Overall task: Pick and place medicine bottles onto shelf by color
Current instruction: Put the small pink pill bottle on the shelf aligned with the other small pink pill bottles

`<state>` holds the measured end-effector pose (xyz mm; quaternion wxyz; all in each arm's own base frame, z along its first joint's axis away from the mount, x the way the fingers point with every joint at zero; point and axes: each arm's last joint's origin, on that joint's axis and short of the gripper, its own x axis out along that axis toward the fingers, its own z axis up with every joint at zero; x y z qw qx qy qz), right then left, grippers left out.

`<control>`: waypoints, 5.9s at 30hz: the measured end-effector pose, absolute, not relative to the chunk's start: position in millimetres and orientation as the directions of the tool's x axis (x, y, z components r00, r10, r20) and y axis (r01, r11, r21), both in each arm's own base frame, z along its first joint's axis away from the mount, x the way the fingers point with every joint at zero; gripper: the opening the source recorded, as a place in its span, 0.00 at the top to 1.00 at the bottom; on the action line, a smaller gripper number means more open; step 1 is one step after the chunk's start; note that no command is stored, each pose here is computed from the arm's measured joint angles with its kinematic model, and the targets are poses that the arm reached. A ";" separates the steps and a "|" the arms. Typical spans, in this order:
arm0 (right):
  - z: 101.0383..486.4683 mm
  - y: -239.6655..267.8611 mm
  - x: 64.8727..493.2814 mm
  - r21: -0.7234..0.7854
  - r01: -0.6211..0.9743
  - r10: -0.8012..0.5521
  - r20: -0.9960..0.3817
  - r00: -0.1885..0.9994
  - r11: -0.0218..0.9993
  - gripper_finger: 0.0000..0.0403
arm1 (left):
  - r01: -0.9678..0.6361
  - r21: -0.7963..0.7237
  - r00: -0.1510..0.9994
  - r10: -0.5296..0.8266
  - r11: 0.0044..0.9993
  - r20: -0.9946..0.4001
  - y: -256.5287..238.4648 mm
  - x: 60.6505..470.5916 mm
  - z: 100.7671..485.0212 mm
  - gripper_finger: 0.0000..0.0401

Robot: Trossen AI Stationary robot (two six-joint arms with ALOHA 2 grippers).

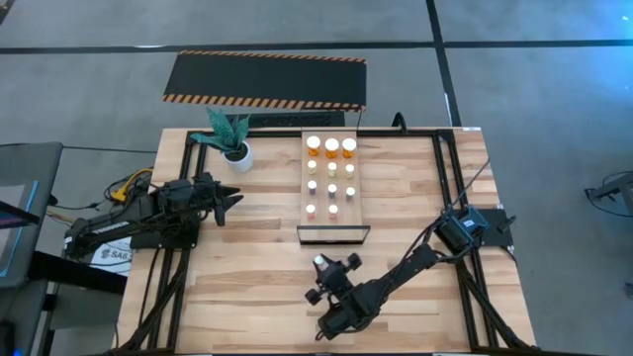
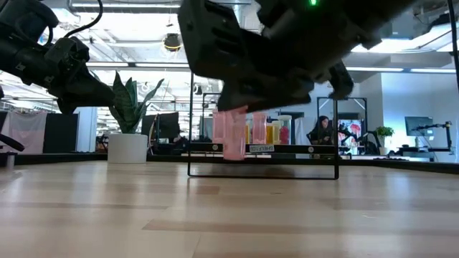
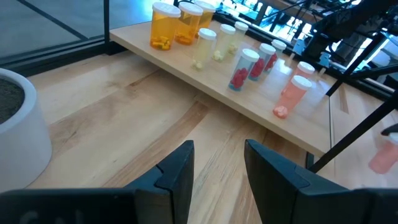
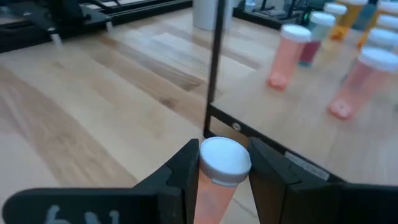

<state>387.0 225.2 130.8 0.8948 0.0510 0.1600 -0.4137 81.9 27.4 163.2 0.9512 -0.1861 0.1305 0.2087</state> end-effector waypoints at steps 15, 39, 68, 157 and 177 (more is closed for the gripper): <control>116.8 218.0 376.9 -0.054 0.774 -0.742 -0.335 0.581 0.631 0.68 | -0.446 -0.300 0.879 0.349 0.844 -0.326 27.4 81.9 163.1 0.68; 113.7 197.3 385.8 -0.090 0.789 -0.745 -0.410 0.527 0.607 0.68 | -0.446 -0.300 0.879 0.348 0.844 -0.326 27.4 81.9 163.1 0.68; 113.9 198.0 385.5 -0.090 0.788 -0.744 -0.410 0.528 0.609 0.44 | -0.446 -0.300 0.879 0.348 0.844 -0.326 27.4 81.9 163.1 0.68; 208.1 120.0 439.0 0.119 0.961 -0.117 -0.981 0.152 0.251 0.06 | -0.446 -0.300 0.879 0.348 0.844 -0.326 27.4 81.9 163.2 0.68; 185.3 114.0 435.3 0.130 0.991 -0.243 -0.961 0.135 0.037 0.06 | -0.446 -0.300 0.879 0.349 0.844 -0.325 27.4 81.9 163.2 0.68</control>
